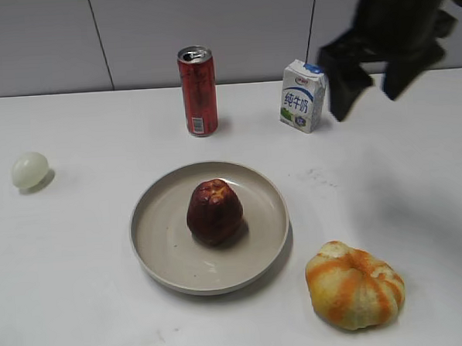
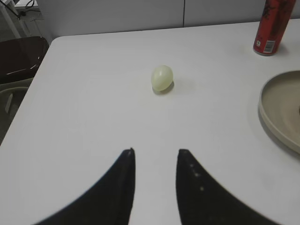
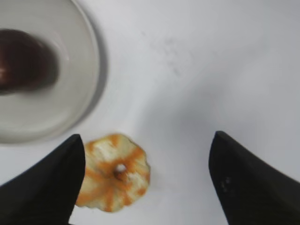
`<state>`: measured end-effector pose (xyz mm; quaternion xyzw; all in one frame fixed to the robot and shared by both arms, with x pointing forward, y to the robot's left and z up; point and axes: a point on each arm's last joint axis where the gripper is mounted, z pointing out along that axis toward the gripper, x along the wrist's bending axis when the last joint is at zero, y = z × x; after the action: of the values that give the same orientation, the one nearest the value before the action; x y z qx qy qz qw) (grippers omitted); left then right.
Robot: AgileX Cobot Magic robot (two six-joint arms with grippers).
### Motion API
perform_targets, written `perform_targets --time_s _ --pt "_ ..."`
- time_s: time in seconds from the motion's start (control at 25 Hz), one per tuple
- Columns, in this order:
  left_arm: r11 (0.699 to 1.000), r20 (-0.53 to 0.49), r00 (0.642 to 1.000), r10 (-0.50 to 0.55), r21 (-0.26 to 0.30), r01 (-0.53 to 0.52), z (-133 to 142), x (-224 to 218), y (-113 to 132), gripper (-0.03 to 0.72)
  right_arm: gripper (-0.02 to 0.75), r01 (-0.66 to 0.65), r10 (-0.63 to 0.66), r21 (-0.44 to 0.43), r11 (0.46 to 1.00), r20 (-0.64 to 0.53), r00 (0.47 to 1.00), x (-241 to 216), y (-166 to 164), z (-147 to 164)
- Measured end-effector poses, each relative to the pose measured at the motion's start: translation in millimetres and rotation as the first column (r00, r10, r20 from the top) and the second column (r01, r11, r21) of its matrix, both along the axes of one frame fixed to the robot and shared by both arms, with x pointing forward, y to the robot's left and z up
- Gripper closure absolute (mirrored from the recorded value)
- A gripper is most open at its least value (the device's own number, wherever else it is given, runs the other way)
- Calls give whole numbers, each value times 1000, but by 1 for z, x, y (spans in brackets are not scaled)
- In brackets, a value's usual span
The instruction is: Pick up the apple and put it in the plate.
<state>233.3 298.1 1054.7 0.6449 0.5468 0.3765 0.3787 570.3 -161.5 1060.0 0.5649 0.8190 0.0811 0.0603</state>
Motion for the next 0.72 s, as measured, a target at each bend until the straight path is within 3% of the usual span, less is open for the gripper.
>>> perform_targets --time_s 0.16,0.36,0.52,0.72 --pt "1000 0 1000 0 0 0 0 0 0 449 100 114 -115 -23 993 -67 991 -40 -51 -7" --pt "1000 0 1000 0 0 0 0 0 0 449 118 134 -133 19 991 -52 990 -113 -72 2" --pt "1000 0 1000 0 0 0 0 0 0 449 132 132 -137 86 988 51 989 -168 -86 17" --pt "1000 0 1000 0 0 0 0 0 0 449 144 98 -155 198 975 294 943 -227 -103 30"
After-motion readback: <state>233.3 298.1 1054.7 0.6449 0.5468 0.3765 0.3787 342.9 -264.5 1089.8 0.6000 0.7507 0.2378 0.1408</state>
